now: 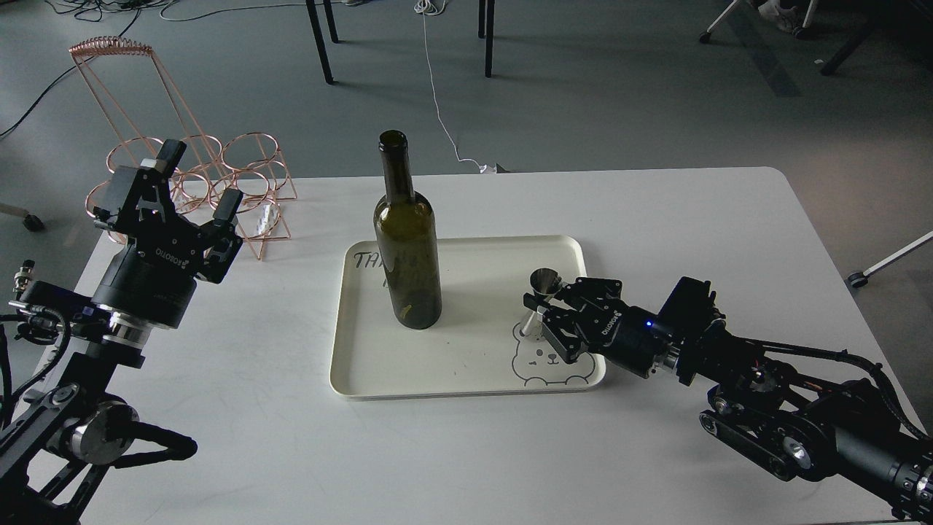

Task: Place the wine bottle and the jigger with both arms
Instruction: 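Grasp the jigger with the right gripper and lift it off the tray, then carry the jigger with the right gripper away from the tray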

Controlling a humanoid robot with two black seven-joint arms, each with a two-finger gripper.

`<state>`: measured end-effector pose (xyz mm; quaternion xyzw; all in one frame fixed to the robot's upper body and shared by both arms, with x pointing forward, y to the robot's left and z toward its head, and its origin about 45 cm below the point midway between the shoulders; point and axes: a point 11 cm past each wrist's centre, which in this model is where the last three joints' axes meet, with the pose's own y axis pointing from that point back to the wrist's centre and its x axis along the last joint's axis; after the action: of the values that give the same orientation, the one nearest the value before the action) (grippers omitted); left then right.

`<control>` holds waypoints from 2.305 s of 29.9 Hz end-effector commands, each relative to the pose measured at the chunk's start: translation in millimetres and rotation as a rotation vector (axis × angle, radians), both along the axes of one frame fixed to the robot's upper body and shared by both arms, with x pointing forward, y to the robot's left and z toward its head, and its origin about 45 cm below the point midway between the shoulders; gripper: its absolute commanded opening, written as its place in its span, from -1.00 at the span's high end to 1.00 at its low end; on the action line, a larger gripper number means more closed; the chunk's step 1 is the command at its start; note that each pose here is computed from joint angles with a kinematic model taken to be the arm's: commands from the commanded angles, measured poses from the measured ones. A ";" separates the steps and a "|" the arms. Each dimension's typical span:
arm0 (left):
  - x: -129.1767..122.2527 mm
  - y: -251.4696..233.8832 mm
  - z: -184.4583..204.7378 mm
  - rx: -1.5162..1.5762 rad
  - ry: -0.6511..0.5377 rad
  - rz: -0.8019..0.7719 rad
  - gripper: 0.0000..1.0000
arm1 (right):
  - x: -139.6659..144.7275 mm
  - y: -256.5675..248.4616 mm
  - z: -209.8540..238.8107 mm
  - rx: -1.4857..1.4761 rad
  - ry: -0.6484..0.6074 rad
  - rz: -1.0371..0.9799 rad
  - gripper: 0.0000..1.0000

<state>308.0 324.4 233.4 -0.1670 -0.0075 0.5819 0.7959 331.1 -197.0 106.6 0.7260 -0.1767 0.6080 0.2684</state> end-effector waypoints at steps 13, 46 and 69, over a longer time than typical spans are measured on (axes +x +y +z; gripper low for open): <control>0.0 0.0 0.5 0.001 -0.001 -0.001 -0.96 | 31.3 -30.2 57.6 0.139 -0.094 -0.133 0.72; 0.0 -3.4 -0.1 -0.005 -0.001 -0.012 -0.96 | 7.5 -213.4 6.9 -0.025 0.059 -0.615 0.65; -0.1 -4.8 -0.8 -0.010 0.000 -0.014 -0.96 | 9.7 -217.5 3.9 -0.035 0.060 -0.635 -0.39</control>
<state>307.9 319.5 232.4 -0.1707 -0.0033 0.5764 0.7991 340.6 -413.9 109.0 0.6477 -0.3763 0.4740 0.4629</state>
